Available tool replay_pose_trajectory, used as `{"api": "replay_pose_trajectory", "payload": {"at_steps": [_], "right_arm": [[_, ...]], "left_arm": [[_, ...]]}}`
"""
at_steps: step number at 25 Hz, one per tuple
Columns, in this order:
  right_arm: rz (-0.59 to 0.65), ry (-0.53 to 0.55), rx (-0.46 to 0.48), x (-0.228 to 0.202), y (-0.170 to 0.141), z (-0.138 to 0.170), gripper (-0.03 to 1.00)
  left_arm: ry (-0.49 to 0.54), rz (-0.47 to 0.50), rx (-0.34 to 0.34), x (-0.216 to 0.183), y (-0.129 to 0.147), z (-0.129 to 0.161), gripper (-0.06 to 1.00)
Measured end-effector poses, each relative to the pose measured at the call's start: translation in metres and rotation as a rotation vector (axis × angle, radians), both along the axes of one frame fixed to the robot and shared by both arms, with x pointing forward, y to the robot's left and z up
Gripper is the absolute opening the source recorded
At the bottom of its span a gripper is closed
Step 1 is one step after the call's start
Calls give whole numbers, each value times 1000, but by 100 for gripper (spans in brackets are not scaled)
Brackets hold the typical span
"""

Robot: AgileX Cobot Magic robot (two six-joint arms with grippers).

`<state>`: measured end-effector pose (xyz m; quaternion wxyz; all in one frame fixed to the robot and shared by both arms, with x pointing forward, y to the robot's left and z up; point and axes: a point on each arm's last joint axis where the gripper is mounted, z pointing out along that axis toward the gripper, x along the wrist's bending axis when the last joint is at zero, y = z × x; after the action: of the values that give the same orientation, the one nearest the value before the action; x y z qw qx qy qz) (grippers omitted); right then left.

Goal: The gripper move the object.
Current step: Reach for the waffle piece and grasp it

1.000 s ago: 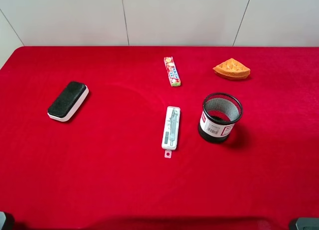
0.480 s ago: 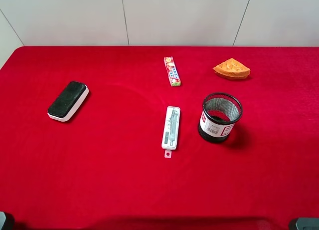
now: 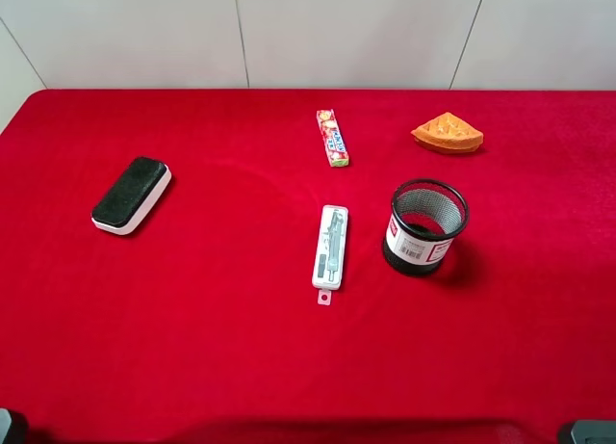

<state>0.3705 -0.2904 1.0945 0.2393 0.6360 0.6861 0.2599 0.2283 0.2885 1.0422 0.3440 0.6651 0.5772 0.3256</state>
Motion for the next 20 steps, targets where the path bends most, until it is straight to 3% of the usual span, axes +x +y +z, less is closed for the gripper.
{"api": "replay_pose_trajectory", "payload": {"at_steps": [8, 20], "right_arm": [[45, 118, -41, 78, 4, 1, 69], [183, 242, -123, 178, 9, -29, 69]], "left_arm": [[0, 0, 0, 0, 0, 0, 99], [0, 0, 0, 0, 0, 0, 99]]}}
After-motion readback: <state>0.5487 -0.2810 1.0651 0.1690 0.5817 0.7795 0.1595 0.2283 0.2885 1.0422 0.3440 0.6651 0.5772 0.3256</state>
